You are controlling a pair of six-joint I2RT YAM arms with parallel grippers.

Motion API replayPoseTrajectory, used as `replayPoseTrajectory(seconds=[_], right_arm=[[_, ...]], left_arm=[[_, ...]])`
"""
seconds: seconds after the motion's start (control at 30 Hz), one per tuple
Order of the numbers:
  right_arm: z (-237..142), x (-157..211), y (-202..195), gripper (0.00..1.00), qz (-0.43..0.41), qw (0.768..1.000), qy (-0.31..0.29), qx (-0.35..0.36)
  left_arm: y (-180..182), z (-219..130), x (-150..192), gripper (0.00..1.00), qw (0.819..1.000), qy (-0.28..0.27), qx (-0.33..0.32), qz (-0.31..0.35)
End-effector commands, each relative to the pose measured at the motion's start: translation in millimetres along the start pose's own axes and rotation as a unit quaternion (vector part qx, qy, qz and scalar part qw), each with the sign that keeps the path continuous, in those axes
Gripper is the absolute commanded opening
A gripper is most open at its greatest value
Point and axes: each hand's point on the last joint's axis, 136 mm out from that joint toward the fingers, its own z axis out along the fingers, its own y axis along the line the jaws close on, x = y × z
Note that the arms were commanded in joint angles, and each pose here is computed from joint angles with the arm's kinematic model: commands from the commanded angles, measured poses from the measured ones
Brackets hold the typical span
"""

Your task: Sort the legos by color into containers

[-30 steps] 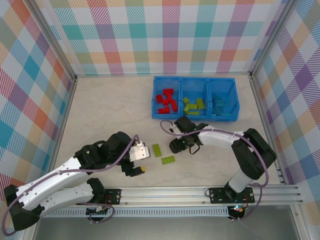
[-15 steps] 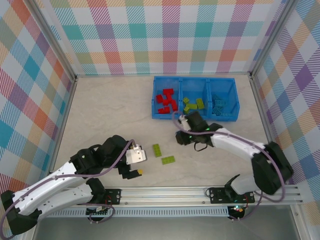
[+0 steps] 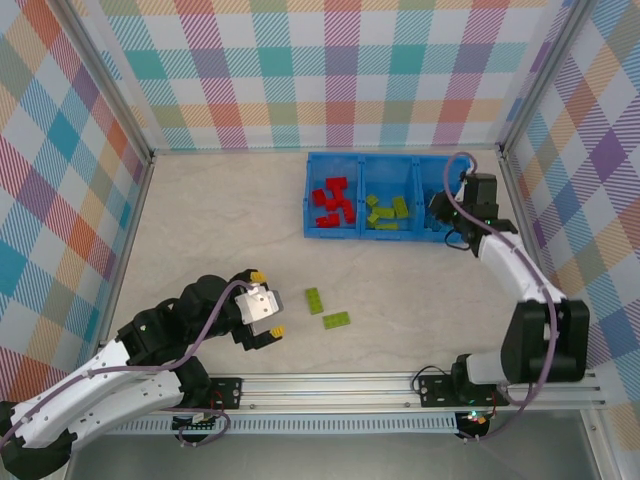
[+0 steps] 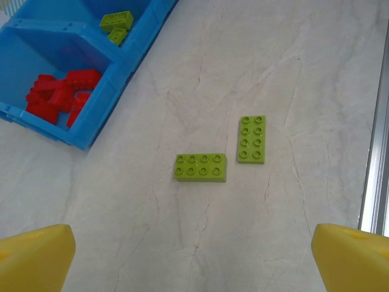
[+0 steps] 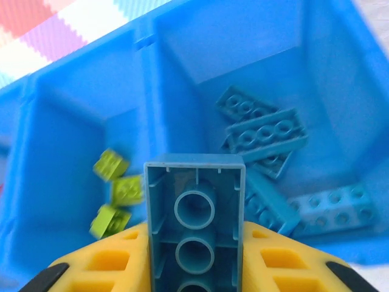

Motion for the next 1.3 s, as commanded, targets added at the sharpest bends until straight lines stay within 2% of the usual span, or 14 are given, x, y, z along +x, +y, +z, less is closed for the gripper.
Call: replayPoseTrajectory(seconds=[0.0, 0.03, 0.13, 0.23, 0.43, 0.57, 0.67, 0.77, 0.9, 1.07, 1.27], right_arm=[[21, -18, -10, 0.3, 0.038, 0.999, -0.011, 0.002], [27, -20, -14, 0.34, 0.045, 0.999, -0.007, 0.002], [43, -21, -16, 0.56, 0.053, 0.999, 0.011, 0.002], [46, -24, -15, 0.67, 0.056, 0.998, 0.011, 0.003], [15, -30, 1, 0.71, 0.059, 0.998, 0.001, -0.028], [-19, -12, 29, 0.75, 0.04, 0.996, 0.011, -0.073], [-46, 19, 61, 0.76, -0.005, 0.994, 0.033, -0.101], [-66, 66, 95, 0.76, -0.063, 0.987, 0.08, -0.127], [-80, 152, 126, 0.77, -0.133, 0.961, 0.195, -0.142], [-84, 248, 150, 0.77, -0.222, 0.916, 0.306, -0.13], [-65, 309, 179, 0.79, -0.268, 0.891, 0.344, -0.126]], left_arm=[[4, 1, -3, 1.0, 1.0, -0.007, -0.012, -0.014], [4, 0, -3, 1.0, 1.0, -0.007, -0.013, -0.015], [4, 0, -3, 1.0, 1.0, -0.008, -0.012, -0.016], [3, 0, -4, 1.0, 1.0, -0.009, -0.011, -0.016], [4, -1, -5, 1.0, 1.0, -0.01, -0.013, -0.017], [7, -2, -5, 1.0, 1.0, -0.01, -0.019, -0.021], [8, -2, -4, 1.0, 0.999, -0.006, -0.025, -0.02], [6, 0, 3, 1.0, 1.0, 0.008, -0.021, -0.009], [-1, 5, 15, 1.0, 0.999, 0.036, -0.002, 0.017], [-8, 11, 32, 1.0, 0.997, 0.072, 0.015, 0.036], [-12, 17, 44, 1.0, 0.993, 0.105, 0.026, 0.044]])
